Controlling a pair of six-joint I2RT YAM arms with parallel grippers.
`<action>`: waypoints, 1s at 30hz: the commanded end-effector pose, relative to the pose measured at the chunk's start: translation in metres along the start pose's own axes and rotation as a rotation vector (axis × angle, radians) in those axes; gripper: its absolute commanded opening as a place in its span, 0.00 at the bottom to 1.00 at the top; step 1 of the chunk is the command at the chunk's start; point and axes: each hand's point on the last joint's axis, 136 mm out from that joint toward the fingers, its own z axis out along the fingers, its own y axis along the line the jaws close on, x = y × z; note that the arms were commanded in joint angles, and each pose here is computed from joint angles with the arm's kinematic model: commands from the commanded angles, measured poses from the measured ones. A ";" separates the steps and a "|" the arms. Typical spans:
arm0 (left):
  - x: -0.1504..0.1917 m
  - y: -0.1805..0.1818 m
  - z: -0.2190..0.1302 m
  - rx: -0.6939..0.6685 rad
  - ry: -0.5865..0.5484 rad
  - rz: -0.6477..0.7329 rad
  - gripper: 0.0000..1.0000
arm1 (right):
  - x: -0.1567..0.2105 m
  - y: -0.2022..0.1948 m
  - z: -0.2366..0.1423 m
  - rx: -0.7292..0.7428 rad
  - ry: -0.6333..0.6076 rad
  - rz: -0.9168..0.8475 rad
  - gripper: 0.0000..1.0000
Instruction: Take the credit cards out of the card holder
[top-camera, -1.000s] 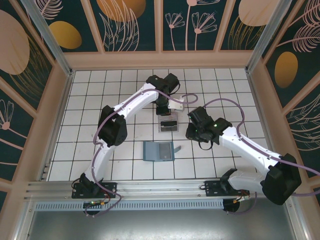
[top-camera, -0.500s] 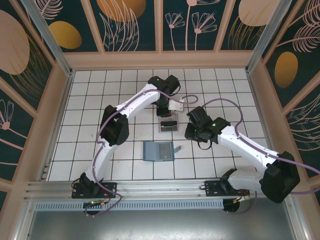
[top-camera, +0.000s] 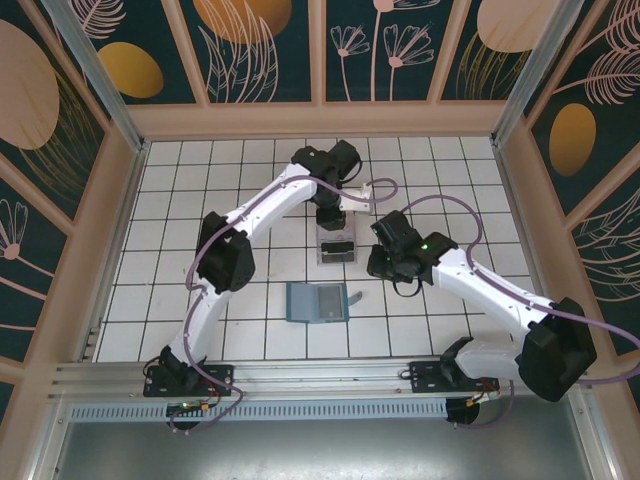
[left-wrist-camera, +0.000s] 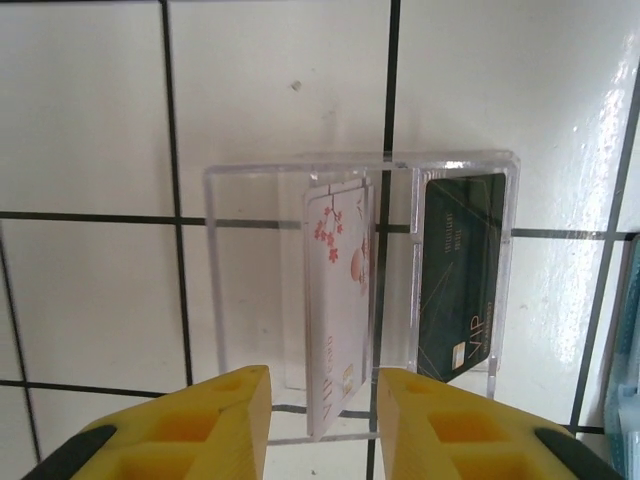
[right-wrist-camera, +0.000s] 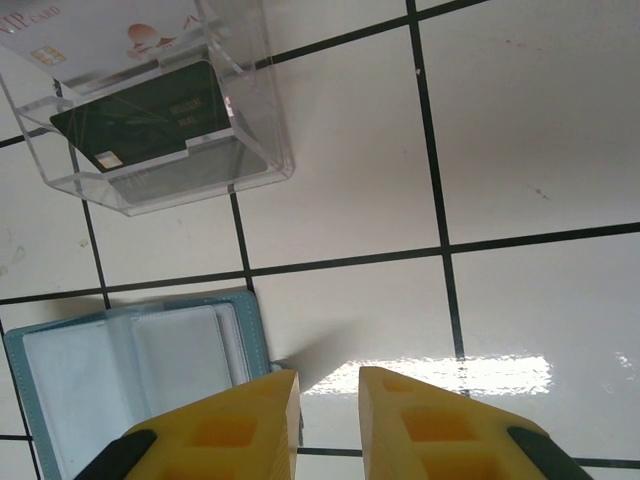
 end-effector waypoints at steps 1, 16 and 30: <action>-0.020 0.008 -0.048 -0.084 -0.139 -0.056 0.37 | -0.007 0.014 0.002 -0.055 -0.010 -0.014 0.24; -0.001 0.025 -0.098 -0.350 -0.534 -0.829 0.50 | 0.021 0.023 0.043 -0.128 0.134 -0.035 0.29; 0.016 -0.034 -0.037 0.028 -0.455 -1.332 0.48 | 0.050 0.013 0.060 -0.124 0.222 -0.051 0.29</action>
